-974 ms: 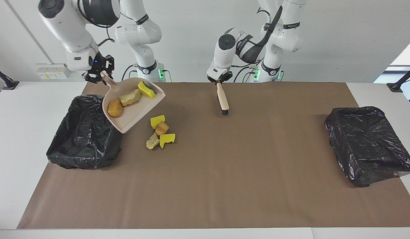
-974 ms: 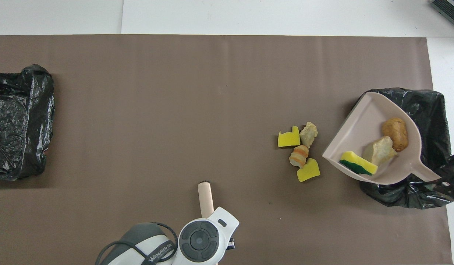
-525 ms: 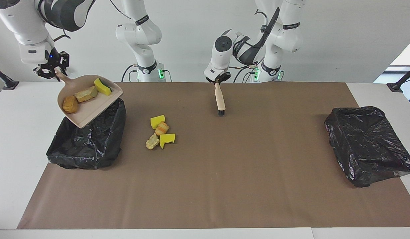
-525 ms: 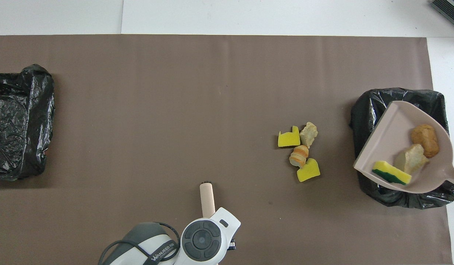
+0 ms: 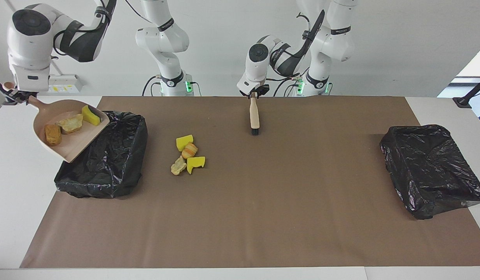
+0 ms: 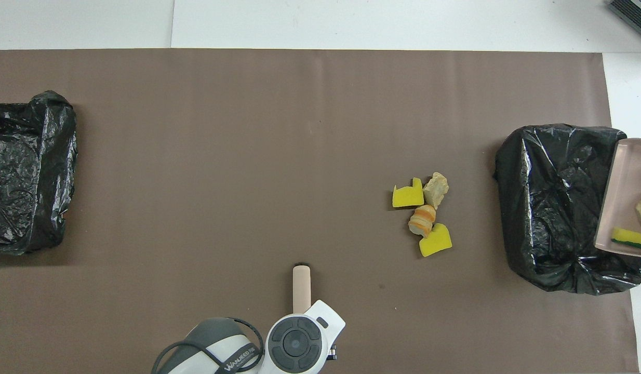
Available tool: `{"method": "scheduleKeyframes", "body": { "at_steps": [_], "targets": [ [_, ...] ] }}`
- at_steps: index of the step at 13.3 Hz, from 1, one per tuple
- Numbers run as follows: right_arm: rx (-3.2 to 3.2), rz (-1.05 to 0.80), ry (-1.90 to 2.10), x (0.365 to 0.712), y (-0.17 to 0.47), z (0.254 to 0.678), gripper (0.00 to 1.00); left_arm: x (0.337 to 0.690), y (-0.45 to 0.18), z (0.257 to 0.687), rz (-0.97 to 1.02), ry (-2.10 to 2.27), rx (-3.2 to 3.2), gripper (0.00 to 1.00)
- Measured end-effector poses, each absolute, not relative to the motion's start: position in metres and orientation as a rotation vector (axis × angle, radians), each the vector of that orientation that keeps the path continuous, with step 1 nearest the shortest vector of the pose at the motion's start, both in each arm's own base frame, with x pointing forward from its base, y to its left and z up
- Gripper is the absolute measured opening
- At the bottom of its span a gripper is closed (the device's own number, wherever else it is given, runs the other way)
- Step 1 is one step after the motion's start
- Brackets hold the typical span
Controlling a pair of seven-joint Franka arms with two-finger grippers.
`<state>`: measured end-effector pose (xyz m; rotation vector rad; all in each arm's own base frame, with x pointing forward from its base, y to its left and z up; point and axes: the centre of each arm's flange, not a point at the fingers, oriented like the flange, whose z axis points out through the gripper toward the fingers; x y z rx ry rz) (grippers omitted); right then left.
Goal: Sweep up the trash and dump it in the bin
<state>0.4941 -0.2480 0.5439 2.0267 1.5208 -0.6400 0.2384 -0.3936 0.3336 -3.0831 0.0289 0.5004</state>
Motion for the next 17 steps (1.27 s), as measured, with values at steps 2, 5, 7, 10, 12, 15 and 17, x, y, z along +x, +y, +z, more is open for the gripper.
{"method": "scheduleKeyframes", "body": {
  "at_steps": [2,5,7,10,12,15,17],
  "targets": [
    [1.913,-0.727,1.556,0.503,-0.248,0.53,0.33,0.243,-0.395,0.338,0.492,0.02,-3.096,0.78],
    [1.729,-0.843,1.63,0.512,-0.238,0.521,0.33,0.288,-0.395,0.379,0.318,0.052,-3.12,1.0],
    [1.655,-0.88,1.651,0.514,-0.236,0.522,0.33,0.341,-0.379,0.424,0.178,0.071,-3.145,1.0],
    [1.596,-0.897,1.659,0.519,-0.228,0.525,0.33,0.424,-0.314,0.508,0.101,0.159,-3.177,1.0],
    [1.623,-0.886,1.622,0.518,-0.229,0.541,0.33,0.46,-0.267,0.56,0.042,0.195,-3.19,1.0],
    [1.935,-0.796,1.449,0.501,-0.224,0.591,0.33,0.489,-0.189,0.624,0.014,0.186,-3.196,1.0],
    [2.146,-0.709,1.247,0.495,-0.195,0.611,0.33,0.496,-0.135,0.661,0.014,0.19,-3.194,1.0]
  ]
}}
